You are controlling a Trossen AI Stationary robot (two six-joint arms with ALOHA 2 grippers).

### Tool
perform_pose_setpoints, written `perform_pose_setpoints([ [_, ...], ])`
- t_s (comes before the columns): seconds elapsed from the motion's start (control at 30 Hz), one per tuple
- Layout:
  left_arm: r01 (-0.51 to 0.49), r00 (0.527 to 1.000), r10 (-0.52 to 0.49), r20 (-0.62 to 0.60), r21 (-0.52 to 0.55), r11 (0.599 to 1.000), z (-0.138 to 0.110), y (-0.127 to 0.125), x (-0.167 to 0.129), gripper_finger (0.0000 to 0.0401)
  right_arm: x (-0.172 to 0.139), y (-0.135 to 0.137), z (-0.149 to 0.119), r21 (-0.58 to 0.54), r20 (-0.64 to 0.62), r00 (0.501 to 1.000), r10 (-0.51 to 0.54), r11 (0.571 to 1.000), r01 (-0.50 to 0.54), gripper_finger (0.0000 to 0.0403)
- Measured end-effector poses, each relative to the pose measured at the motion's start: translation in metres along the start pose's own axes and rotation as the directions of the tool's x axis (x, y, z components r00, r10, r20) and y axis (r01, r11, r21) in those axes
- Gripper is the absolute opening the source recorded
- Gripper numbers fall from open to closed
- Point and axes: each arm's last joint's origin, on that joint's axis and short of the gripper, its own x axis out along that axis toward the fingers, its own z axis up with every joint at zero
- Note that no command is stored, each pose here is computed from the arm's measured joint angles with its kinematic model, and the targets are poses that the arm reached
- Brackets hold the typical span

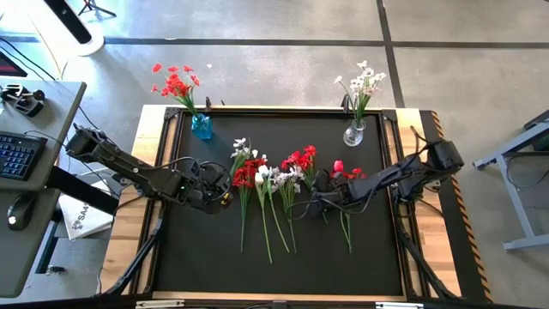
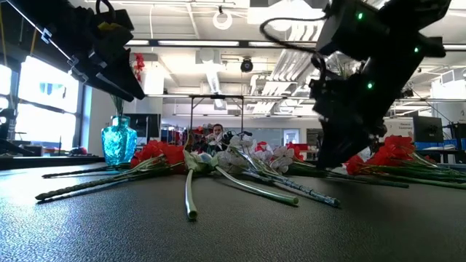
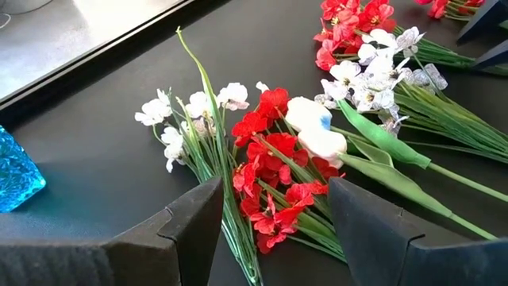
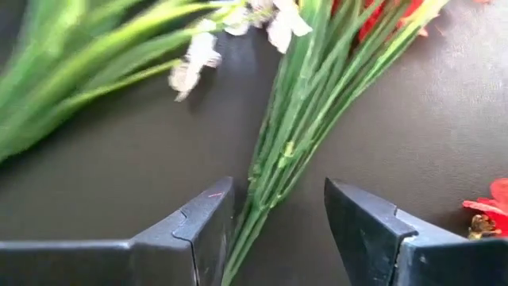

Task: Sort flowers into vase by color
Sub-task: Put the white orchid into the transparent vase

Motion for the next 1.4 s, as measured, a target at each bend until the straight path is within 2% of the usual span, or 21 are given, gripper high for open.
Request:
perform_pose_setpoints([
  [0.1, 0.0, 1.0, 0.0, 0.0, 0.0, 1.0, 0.0, 0.0, 0.0, 0.0213, -0.013, -0.005, 0.007, 0.021, 0.002, 1.0, 0.027, 0.999, -0.027, 0.0193],
  [0.27, -0.004, 1.0, 0.004, -0.003, 0.015, 1.0, -0.001, 0.0, 0.001, 0.0213, -0.031, -0.008, 0.018, 0.028, 0.077, 0.994, 0.073, 0.997, -0.075, 0.0193],
  [0.47, -0.036, 0.999, 0.038, -0.03, 0.068, 0.997, -0.008, -0.006, 0.01, 0.0213, -0.034, 0.008, 0.03, -0.09, 0.228, 0.956, 0.186, 0.981, -0.169, 0.0193],
  [0.63, -0.068, 0.986, 0.074, -0.149, 0.045, 0.997, -0.02, -0.011, 0.03, 0.0213, -0.031, 0.027, 0.034, -0.221, 0.33, 0.899, 0.287, 0.95, -0.222, 0.0193],
  [0.77, -0.09, 0.949, 0.095, -0.301, 0.029, 0.996, -0.029, -0.01, 0.05, 0.0213, -0.037, 0.031, 0.031, -0.286, 0.341, 0.885, 0.316, 0.932, -0.223, 0.0193],
  [1.07, -0.165, 0.869, 0.181, -0.46, 0.075, 0.983, -0.043, -0.003, 0.075, 0.0209, -0.093, 0.026, 0.025, -0.371, 0.357, 0.829, 0.431, 0.88, -0.297, 0.0193],
  [1.23, -0.156, 0.865, 0.164, -0.475, 0.057, 0.986, -0.05, 0.003, 0.077, 0.0182, -0.124, 0.015, 0.017, -0.347, 0.403, 0.812, 0.421, 0.892, -0.29, 0.0193],
  [1.4, -0.147, 0.875, 0.139, -0.464, 0.018, 0.989, -0.056, 0.007, 0.076, 0.0143, -0.133, 0.015, 0.013, -0.319, 0.472, 0.8, 0.369, 0.918, -0.235, 0.0193],
])
